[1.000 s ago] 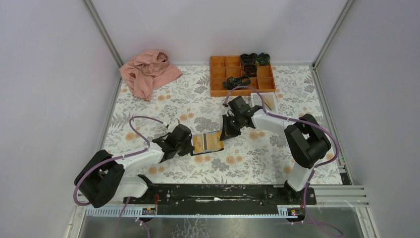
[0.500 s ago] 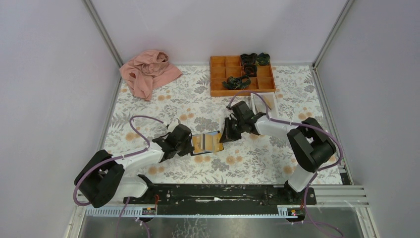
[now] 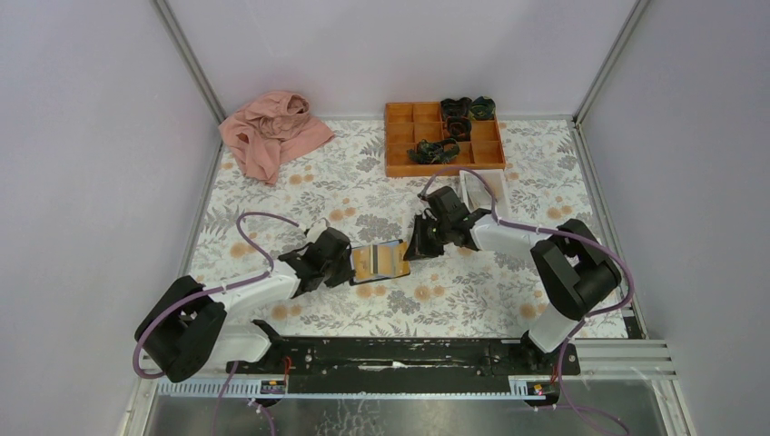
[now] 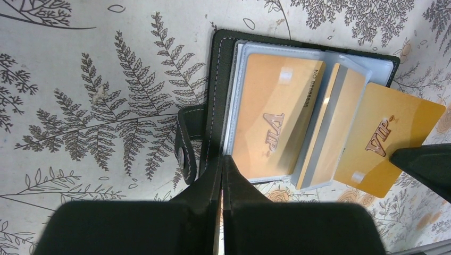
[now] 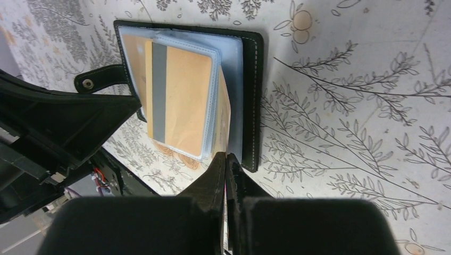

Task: Put the credit cards into the card holder
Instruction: Turn over the card slot in the card holder.

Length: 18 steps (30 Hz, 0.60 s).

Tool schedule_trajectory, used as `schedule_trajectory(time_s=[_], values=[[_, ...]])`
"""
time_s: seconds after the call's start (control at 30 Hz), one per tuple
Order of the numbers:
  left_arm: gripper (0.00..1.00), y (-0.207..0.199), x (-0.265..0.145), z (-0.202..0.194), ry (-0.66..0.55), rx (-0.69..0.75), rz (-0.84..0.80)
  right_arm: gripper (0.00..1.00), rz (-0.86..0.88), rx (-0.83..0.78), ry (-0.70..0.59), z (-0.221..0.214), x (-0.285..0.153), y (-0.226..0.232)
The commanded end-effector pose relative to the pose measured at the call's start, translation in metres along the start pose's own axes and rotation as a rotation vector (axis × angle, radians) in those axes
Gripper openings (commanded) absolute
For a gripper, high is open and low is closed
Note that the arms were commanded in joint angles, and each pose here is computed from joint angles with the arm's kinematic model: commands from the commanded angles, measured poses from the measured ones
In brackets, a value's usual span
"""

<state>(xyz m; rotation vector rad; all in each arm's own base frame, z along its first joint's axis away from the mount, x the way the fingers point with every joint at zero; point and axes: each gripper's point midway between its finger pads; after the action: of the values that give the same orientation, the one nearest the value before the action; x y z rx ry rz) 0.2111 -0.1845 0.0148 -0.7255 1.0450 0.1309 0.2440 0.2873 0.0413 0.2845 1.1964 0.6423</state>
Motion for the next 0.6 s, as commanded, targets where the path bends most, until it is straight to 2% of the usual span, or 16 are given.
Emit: schedule_trajectory(time_s=[0.0,0.27,0.57], values=[[0.01,0.013,-0.001,-0.004,0.013,0.015,0.050,0.00,0.060,0.015,0.012,0.001,0.008,0.009],[0.01,0.013,-0.001,-0.004,0.016,0.016,0.049,0.00,0.209,0.032,-0.030,0.013,0.004,0.039],[0.00,0.013,0.000,-0.005,0.020,0.014,0.053,0.00,0.224,-0.019,-0.087,0.033,-0.016,0.055]])
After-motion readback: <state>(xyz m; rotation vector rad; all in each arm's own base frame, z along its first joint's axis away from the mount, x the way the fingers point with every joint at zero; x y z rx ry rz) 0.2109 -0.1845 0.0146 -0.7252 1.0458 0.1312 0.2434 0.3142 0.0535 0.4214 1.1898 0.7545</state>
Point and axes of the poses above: each gripper's point midway between its finger pads, its own x axis out along the fingers, its own y axis along the line the jaws close on, z = x × y, and after that the axes turned 10 degrees about -x, right-handed
